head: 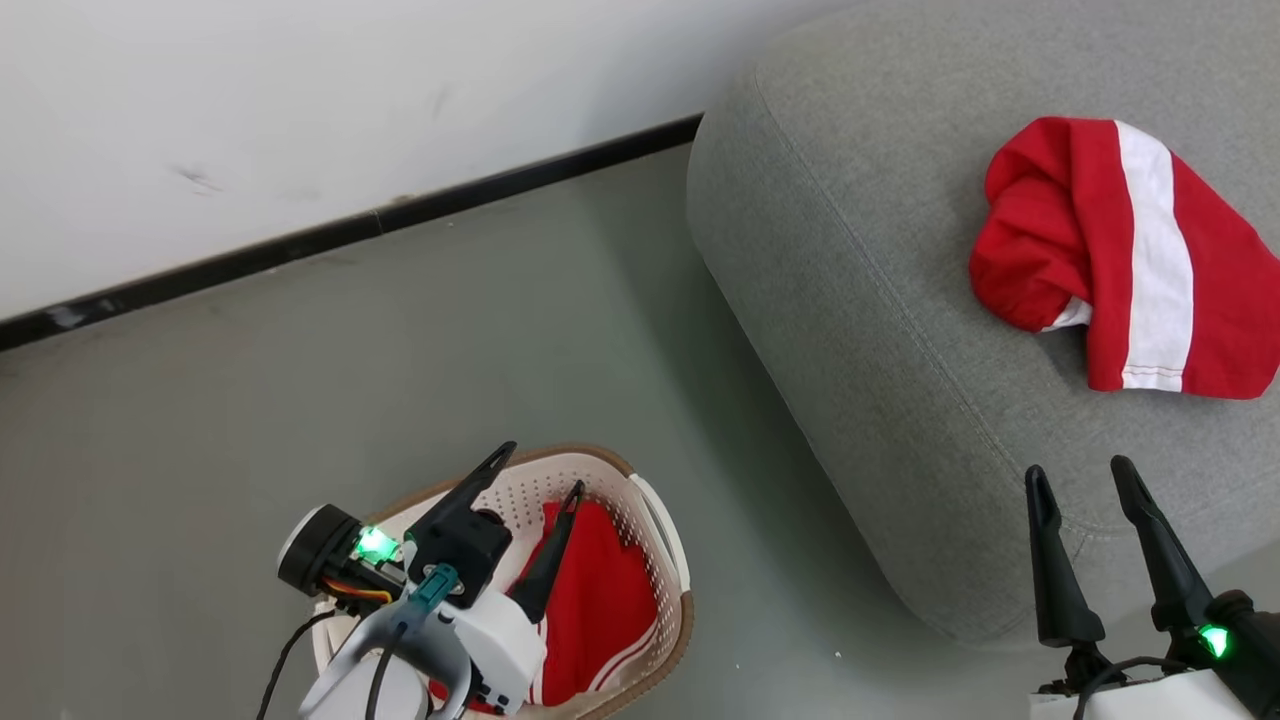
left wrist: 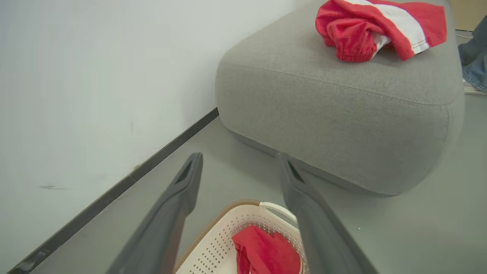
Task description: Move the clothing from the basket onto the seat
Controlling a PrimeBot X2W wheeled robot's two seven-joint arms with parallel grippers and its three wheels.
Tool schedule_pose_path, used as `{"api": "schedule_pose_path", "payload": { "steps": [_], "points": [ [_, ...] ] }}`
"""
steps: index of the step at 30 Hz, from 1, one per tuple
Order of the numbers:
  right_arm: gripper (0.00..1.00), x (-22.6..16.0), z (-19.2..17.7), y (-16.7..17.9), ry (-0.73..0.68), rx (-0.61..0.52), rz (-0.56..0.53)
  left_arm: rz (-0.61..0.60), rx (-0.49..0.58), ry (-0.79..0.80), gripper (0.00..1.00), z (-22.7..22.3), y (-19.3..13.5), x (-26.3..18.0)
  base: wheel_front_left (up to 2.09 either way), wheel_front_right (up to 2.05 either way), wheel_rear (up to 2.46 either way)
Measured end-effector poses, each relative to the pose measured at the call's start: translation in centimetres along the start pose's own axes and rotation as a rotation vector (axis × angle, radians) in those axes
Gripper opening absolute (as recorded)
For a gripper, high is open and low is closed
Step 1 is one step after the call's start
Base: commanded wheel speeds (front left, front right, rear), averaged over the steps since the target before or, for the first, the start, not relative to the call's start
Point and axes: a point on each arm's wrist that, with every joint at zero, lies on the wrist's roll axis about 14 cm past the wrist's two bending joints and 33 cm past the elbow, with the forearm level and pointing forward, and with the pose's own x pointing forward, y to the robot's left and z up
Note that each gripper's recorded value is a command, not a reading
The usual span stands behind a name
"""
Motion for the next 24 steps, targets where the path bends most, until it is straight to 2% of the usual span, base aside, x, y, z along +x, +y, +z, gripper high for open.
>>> {"api": "schedule_pose_path", "payload": {
  "steps": [7, 24],
  "points": [
    [1.0, 0.9, -0.5, -0.3, 0.019, -0.013, -0.02, -0.035, -0.019, 0.096, 1.0, -3.4, -0.1, 1.9, 0.0, 0.0, 0.0],
    [1.0, 5.4, -0.7, 1.0, 0.011, -0.055, 0.007, -0.102, -0.025, 0.25, 1.0, -10.3, -0.5, 4.9, 0.0, 0.0, 0.0]
  ]
}}
